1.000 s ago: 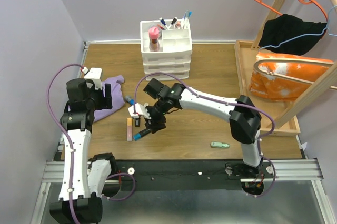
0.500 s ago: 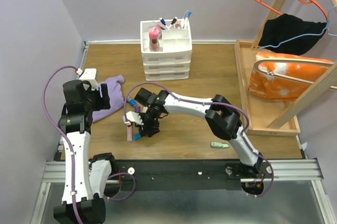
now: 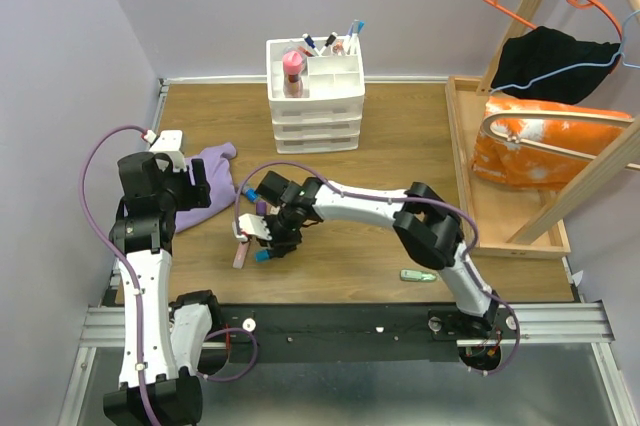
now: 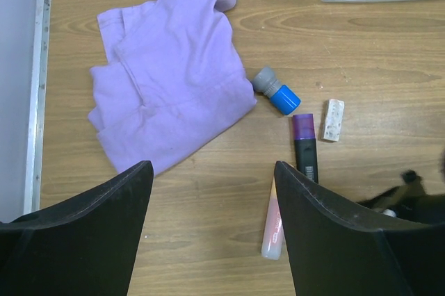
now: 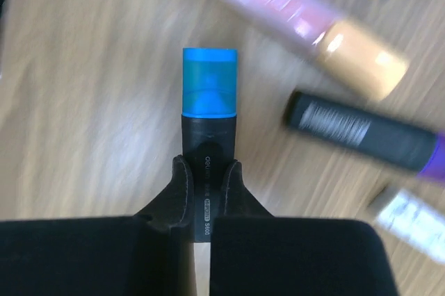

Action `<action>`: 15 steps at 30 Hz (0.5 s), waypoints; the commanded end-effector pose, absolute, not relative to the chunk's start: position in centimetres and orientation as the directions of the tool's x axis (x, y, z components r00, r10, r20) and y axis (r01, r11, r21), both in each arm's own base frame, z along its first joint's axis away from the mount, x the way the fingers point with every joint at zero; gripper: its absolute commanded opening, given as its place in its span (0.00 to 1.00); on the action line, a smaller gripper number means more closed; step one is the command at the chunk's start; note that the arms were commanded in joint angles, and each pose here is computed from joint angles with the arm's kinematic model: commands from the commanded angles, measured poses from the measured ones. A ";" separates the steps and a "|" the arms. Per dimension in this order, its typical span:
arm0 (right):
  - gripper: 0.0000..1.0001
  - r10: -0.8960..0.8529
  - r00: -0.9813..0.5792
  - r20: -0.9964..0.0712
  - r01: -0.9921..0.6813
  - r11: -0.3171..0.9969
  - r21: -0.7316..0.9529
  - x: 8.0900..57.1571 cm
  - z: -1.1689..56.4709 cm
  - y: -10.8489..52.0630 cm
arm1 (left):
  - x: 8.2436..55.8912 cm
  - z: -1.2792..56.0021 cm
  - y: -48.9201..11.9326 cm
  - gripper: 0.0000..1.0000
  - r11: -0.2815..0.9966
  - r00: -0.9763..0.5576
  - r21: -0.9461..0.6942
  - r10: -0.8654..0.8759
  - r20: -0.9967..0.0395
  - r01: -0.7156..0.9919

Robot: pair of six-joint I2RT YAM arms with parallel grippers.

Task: Sort the stationery into containers
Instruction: Pick up the pen from the center of the board.

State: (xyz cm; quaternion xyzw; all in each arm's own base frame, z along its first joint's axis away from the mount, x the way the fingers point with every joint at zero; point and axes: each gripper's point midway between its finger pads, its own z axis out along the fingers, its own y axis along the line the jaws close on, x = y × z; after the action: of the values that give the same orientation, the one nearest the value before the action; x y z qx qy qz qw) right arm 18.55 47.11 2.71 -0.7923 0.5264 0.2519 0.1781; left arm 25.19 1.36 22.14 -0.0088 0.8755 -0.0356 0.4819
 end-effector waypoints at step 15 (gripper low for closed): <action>0.01 -0.733 0.473 -0.489 -0.787 -0.102 -0.608 32.6 31.5 34.1 | 29.4 24.2 -0.8 0.80 0.974 -0.453 -0.162 -0.074 -0.888 0.158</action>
State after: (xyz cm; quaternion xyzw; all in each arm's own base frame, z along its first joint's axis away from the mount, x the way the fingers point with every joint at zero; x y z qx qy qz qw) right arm 26.46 37.40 32.93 -0.7444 0.4705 0.1280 0.4561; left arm 27.86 -0.02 22.07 0.0226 0.8677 -0.0819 0.4898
